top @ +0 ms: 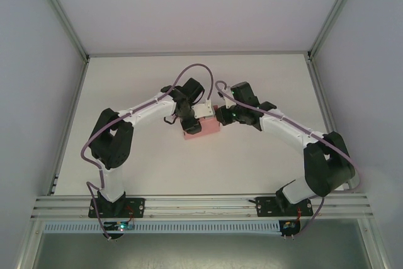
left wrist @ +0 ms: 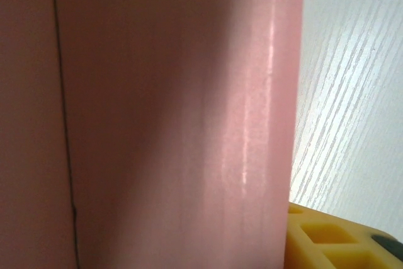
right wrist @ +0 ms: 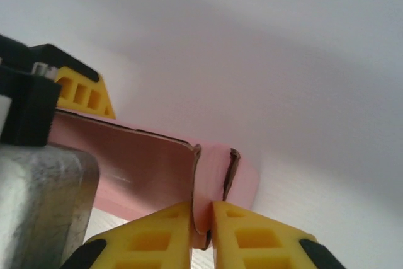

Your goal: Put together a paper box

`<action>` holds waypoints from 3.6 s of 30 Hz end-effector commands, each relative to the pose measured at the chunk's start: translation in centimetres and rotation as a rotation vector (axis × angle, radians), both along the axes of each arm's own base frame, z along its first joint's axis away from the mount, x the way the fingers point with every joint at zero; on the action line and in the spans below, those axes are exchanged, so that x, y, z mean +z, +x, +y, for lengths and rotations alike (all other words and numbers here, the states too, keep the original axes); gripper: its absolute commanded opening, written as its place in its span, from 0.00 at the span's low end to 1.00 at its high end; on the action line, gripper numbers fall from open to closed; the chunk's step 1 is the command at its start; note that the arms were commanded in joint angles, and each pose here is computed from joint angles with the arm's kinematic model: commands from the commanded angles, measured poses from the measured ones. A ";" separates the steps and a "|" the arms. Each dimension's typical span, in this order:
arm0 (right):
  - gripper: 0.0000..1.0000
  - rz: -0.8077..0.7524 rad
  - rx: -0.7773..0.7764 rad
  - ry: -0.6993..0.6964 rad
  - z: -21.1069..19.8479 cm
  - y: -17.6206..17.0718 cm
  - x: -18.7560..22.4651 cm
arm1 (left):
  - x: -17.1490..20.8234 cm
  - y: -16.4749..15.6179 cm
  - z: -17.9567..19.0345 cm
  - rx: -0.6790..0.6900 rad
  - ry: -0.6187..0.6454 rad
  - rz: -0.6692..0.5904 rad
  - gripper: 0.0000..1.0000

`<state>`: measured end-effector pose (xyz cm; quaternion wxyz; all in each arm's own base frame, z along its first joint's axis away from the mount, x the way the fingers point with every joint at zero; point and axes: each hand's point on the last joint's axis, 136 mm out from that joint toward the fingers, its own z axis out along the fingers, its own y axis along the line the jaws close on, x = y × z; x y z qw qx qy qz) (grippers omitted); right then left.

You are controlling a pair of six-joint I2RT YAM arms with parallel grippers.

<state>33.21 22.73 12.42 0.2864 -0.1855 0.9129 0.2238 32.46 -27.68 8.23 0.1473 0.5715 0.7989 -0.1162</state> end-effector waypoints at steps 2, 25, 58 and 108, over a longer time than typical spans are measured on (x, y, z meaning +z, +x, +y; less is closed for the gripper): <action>0.09 0.011 -0.084 -0.065 -1.0 0.2 -1.8 | -2.8 -1.9 0.5 -0.004 0.025 0.117 0.53; 0.00 0.083 -0.170 -0.128 -1.5 -2.1 -4.5 | 10.5 4.0 7.1 0.730 -0.132 -0.260 1.00; 0.00 0.099 -0.111 -0.174 -0.2 -2.5 -4.5 | 5.1 0.5 8.2 0.818 -0.104 0.099 0.32; 0.00 -0.110 -0.104 -0.090 3.8 -4.0 -6.1 | -4.4 -2.5 6.1 1.148 -0.158 0.285 0.00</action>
